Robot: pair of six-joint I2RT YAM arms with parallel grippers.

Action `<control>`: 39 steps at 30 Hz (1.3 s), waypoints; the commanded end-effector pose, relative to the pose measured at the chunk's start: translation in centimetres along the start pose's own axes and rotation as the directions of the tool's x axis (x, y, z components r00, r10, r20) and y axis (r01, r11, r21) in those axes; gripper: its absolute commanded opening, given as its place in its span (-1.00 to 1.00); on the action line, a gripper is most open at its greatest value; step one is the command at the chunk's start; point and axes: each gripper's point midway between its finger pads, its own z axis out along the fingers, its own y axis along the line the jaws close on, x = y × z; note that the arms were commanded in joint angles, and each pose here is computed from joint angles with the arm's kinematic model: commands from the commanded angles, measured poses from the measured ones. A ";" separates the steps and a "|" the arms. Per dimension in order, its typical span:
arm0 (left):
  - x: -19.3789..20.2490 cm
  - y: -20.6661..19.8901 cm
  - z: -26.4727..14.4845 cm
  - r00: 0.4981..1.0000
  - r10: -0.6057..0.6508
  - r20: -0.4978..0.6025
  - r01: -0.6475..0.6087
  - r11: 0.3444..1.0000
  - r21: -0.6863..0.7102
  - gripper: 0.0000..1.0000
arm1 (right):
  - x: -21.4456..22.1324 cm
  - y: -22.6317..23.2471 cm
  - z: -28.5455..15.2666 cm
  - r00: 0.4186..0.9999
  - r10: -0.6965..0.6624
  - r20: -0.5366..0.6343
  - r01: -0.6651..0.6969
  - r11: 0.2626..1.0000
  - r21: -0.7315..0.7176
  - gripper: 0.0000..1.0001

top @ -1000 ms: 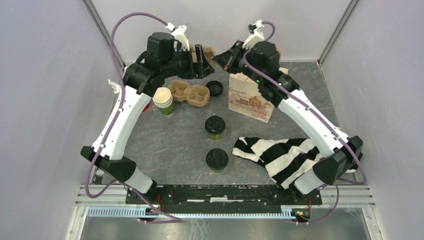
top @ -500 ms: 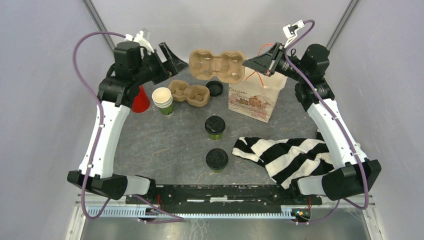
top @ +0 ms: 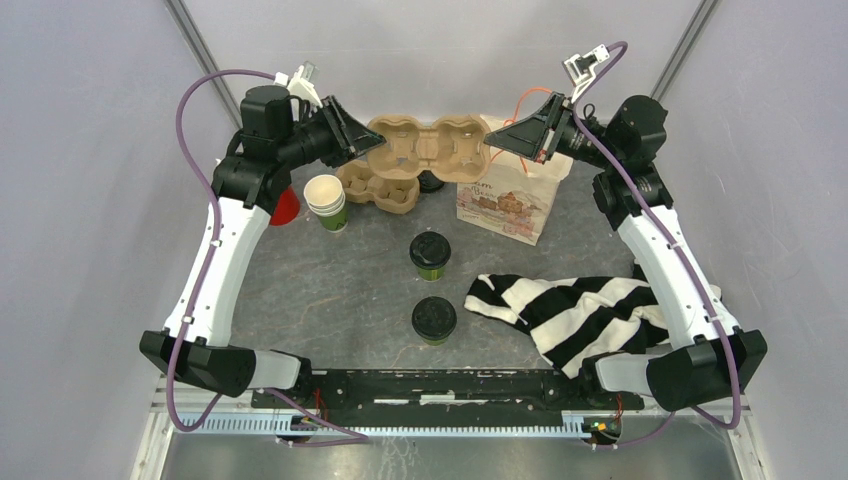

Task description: Pack the takeout coffee

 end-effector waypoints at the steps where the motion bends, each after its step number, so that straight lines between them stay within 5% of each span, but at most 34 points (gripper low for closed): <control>1: -1.0 -1.3 -0.1 1.000 0.012 0.021 -0.013 0.999 0.049 -0.76 | -0.3 0.1 -0.3 1.000 0.018 0.016 -0.018 1.000 0.021 -0.83; 7: -1.2 -1.4 -0.2 1.000 0.013 0.028 -0.014 0.999 0.049 -0.93 | 0.8 -1.6 -0.5 0.999 0.045 0.006 -0.046 0.995 0.088 -0.40; 12: -1.1 -1.4 -0.2 1.000 0.011 0.026 -0.012 0.999 0.050 -0.96 | 1.3 -2.3 -0.7 0.999 0.046 0.003 -0.047 0.993 0.108 -0.30; 19: -1.2 -1.8 -0.3 1.000 0.012 0.023 -0.013 0.998 0.062 -0.96 | 1.0 -2.8 -0.6 0.999 0.044 0.022 -0.047 0.991 0.123 -0.40; 24: -1.2 -2.1 -0.3 1.000 0.015 0.020 -0.016 0.997 0.074 -0.94 | 0.3 -2.6 -0.7 0.998 0.028 0.056 -0.035 0.990 0.134 -0.82; 27: -1.3 -2.2 -0.2 1.000 0.020 0.020 -0.022 0.996 0.084 -0.49 | -0.5 -2.3 -1.1 0.996 -0.001 0.093 -0.015 0.986 0.165 -1.00; 31: -1.4 -2.2 0.0 1.000 0.017 0.020 -0.019 0.996 0.089 0.45 | -2.3 -1.8 -2.6 0.985 -0.085 0.153 0.043 0.966 0.257 -1.00; 34: -1.3 -1.8 0.4 1.000 0.014 0.018 -0.015 0.997 0.077 0.71 | -4.5 -1.7 -5.0 0.958 -0.217 0.185 0.125 0.904 0.409 -1.00; 39: -0.6 -0.3 1.9 1.000 -0.007 -0.011 0.008 0.999 0.051 0.76 | -7.9 0.7 -9.8 0.864 -0.466 0.190 0.256 0.732 0.631 -1.00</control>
